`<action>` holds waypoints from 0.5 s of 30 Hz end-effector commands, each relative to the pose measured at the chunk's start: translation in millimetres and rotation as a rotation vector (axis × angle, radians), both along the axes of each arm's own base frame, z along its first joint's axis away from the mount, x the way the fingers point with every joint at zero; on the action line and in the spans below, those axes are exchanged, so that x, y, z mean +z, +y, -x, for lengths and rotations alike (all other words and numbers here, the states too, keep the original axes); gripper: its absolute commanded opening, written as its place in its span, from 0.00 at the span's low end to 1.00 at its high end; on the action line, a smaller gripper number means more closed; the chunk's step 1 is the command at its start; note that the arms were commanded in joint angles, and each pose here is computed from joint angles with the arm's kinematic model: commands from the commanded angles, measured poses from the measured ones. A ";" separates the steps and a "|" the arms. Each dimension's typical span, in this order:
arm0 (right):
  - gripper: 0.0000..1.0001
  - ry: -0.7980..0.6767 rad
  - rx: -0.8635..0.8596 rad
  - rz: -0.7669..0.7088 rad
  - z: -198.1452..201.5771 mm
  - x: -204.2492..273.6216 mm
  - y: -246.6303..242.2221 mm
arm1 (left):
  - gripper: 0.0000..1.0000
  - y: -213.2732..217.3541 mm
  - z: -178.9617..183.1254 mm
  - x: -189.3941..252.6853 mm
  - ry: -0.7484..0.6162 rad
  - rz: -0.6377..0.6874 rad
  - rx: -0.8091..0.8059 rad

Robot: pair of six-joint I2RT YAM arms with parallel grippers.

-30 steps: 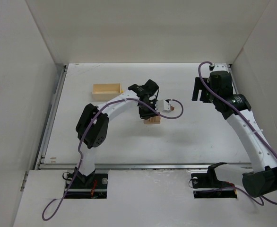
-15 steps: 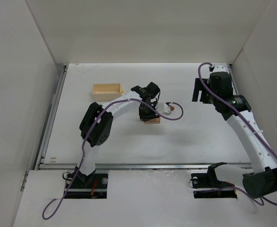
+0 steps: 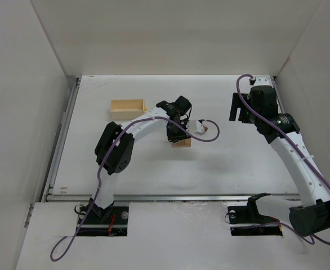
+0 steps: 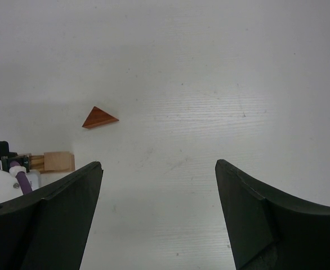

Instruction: Build the wood block tower

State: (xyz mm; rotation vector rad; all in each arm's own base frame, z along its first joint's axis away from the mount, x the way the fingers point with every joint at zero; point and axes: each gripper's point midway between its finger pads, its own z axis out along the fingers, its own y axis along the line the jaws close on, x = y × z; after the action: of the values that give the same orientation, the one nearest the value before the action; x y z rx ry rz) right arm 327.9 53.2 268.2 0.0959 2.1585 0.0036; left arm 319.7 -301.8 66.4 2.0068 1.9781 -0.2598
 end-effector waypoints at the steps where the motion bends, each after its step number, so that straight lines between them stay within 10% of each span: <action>1: 0.87 -0.071 -0.013 0.001 -8.8 15.7 -3.1 | 0.00 -15.0 -4.9 21.7 -0.032 0.060 -0.018; 15: 0.87 -0.071 -0.013 0.001 -8.8 15.7 -3.1 | 0.00 -11.2 1.3 17.7 -0.009 0.045 -0.039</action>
State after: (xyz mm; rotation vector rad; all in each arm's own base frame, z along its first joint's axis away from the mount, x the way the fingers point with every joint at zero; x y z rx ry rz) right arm 328.0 53.2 268.2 0.0959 2.1585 0.0036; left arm 322.3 -306.6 71.0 2.0033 1.9533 -0.2711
